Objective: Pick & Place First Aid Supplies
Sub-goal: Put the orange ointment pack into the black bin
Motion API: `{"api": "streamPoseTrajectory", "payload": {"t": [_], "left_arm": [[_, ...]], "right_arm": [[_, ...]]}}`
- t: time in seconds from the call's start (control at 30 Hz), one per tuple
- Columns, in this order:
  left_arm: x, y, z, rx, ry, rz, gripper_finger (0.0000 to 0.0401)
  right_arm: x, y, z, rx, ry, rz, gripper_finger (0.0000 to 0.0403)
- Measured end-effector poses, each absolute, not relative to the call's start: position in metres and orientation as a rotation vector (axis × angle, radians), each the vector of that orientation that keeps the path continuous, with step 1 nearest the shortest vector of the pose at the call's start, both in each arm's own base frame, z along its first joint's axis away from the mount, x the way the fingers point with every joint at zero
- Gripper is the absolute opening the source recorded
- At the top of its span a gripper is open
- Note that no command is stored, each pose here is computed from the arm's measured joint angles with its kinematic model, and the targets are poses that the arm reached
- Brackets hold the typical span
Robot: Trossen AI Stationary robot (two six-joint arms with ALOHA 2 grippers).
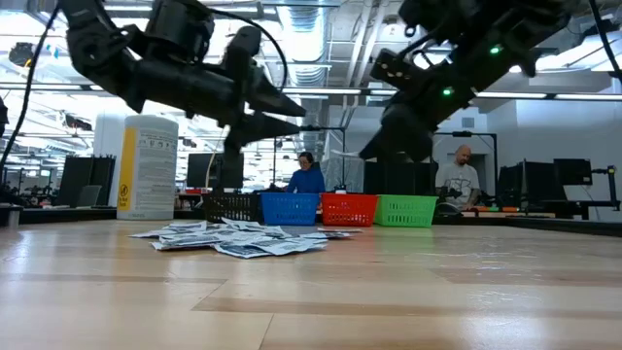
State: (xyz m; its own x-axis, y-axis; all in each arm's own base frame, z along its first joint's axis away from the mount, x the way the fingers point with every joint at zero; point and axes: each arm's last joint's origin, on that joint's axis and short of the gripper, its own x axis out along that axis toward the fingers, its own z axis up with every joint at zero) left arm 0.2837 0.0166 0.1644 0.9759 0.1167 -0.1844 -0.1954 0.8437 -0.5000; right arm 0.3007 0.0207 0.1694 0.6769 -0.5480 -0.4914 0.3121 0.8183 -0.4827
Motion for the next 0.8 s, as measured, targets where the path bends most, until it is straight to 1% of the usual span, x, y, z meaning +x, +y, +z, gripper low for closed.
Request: {"api": "streamPoseTrajectory", "payload": {"t": [0.1, 0.27, 0.47, 0.8], "left_arm": [[0.296, 0.017, 0.167, -0.629, 0.108, 0.165, 0.0157], [0.314, 0.013, 0.174, -0.658, 0.065, 0.166, 0.0171], [0.327, 0.011, 0.174, -0.656, 0.070, 0.160, 0.0172], [0.327, 0.013, 0.172, -0.625, 0.064, 0.213, 0.0172]], "right_arm": [[0.300, 0.030, 0.176, -0.427, 0.630, -0.540, 0.0000], [0.297, 0.040, 0.176, -0.492, 0.629, -0.581, 0.0000], [0.297, 0.052, 0.183, -0.549, 0.604, -0.618, 0.0000], [0.299, 0.070, 0.192, -0.587, 0.570, -0.594, 0.0000]]}}
